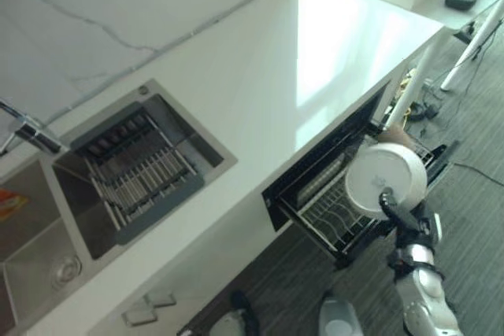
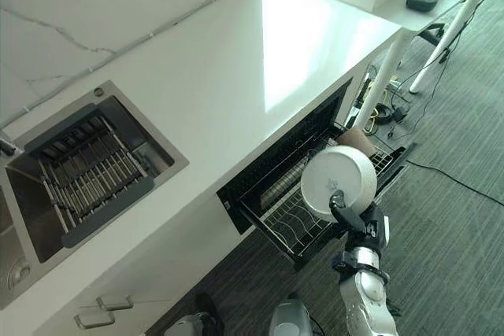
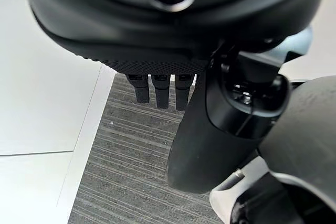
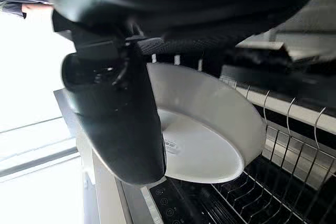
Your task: Place the dishes in the dishwasher.
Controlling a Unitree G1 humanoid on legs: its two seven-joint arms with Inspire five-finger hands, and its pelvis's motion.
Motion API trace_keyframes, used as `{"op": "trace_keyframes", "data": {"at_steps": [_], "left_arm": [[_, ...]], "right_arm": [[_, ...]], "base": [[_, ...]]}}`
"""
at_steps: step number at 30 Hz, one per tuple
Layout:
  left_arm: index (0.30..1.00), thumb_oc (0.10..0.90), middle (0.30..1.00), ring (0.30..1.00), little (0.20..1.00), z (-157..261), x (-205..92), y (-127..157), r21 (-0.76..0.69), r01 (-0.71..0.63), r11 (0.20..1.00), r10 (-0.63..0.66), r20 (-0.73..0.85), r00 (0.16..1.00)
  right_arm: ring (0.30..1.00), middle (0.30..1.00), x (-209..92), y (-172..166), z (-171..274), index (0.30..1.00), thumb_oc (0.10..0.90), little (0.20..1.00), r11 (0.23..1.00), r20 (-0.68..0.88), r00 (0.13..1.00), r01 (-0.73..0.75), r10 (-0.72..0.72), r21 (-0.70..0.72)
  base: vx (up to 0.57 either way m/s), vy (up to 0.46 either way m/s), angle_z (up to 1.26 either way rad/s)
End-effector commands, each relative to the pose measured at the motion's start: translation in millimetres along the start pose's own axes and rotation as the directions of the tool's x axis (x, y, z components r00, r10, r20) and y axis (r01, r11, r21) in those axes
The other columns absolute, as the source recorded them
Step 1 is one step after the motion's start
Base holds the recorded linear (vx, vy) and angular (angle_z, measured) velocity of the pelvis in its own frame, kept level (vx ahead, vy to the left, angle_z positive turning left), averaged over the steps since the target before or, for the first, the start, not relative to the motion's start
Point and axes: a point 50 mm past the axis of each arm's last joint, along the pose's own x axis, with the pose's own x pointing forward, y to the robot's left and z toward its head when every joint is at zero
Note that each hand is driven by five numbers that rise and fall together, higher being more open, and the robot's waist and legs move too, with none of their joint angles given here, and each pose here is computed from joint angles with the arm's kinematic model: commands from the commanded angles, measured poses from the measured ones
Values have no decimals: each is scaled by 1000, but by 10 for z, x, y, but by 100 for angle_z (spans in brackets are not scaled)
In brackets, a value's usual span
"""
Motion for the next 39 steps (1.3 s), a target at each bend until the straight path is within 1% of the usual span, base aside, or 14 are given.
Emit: {"op": "trace_keyframes", "data": {"at_steps": [1, 6, 11, 14, 16, 17, 20, 23, 24, 27, 29, 31, 37, 39], "left_arm": [[900, 800, 900, 900, 900, 312, -9, 25, -72, 28, 997, -20, 109, 994], [900, 800, 900, 900, 900, 238, -8, -1, -80, 56, 995, -50, 76, 996], [900, 800, 900, 900, 900, 200, -7, 9, -53, 59, 997, -56, 64, 996], [900, 800, 900, 900, 900, 178, -8, 17, -46, 58, 997, -55, 57, 997], [900, 800, 900, 900, 900, 187, -10, 33, -47, 56, 997, -53, 58, 997], [900, 800, 900, 900, 900, 182, -10, 36, -49, 57, 997, -54, 57, 997], [900, 800, 900, 900, 900, 172, -10, 40, -54, 56, 997, -53, 59, 997], [900, 800, 900, 900, 900, 186, -12, 58, -53, 55, 997, -51, 63, 997], [900, 800, 900, 900, 900, 192, -13, 84, -46, 50, 998, -47, 64, 997], [900, 800, 900, 900, 900, 223, -15, 152, -40, 41, 998, -38, 67, 997], [900, 800, 900, 900, 900, 200, -11, 155, -45, 45, 998, -43, 52, 998], [900, 800, 900, 900, 900, 230, -12, 191, -33, 42, 999, -40, 57, 998], [900, 800, 900, 900, 900, 360, -27, 341, -25, 20, 1000, -17, 95, 995], [900, 800, 900, 900, 900, 438, -41, 424, -35, 9, 999, -5, 119, 993]], "right_arm": [[300, 300, 143, 284, 412, 300, 400, 300, 995, 214, 973, -94, 84, 38], [300, 300, 172, 322, 386, 300, 400, 300, 989, 217, 967, -118, 134, -85], [300, 300, 315, 383, 625, 300, 400, 300, 959, 277, 938, -142, 209, -244], [300, 300, 387, 396, 796, 300, 400, 300, 946, 318, 921, -128, 225, -299], [300, 300, 408, 416, 926, 300, 400, 300, 934, 375, 897, -100, 234, -344], [300, 300, 397, 437, 1051, 300, 400, 300, 921, 449, 860, -58, 242, -386], [300, 300, 348, 456, 1218, 300, 400, 300, 893, 531, 802, -7, 274, -450], [300, 300, 327, 453, 1326, 300, 400, 300, 850, 550, 777, 36, 308, -526], [300, 300, 368, 437, 1335, 300, 400, 300, 828, 532, 790, 56, 305, -557], [300, 300, 452, 463, 1393, 300, 400, 300, 797, 543, 789, 116, 288, -592], [300, 300, 567, 462, 1384, 300, 400, 300, 749, 512, 817, 160, 265, -643], [300, 300, 679, 492, 1412, 300, 400, 300, 690, 494, 827, 193, 268, -698], [300, 300, 876, 501, 1565, 300, 400, 300, 614, 509, 821, 267, 258, -743], [300, 300, 930, 511, 1672, 300, 400, 300, 581, 546, 804, 334, 236, -742]], "base": [[14, 3, 4], [11, -12, 14], [-3, -19, 5], [6, -25, 4], [-7, -12, 7], [-5, 1, 8], [-5, 15, 6], [-9, 0, 2], [-39, -17, 7], [-48, -25, 4], [20, -12, 6], [-1, -20, 12], [-84, -19, 9], [-164, -14, 13]]}}
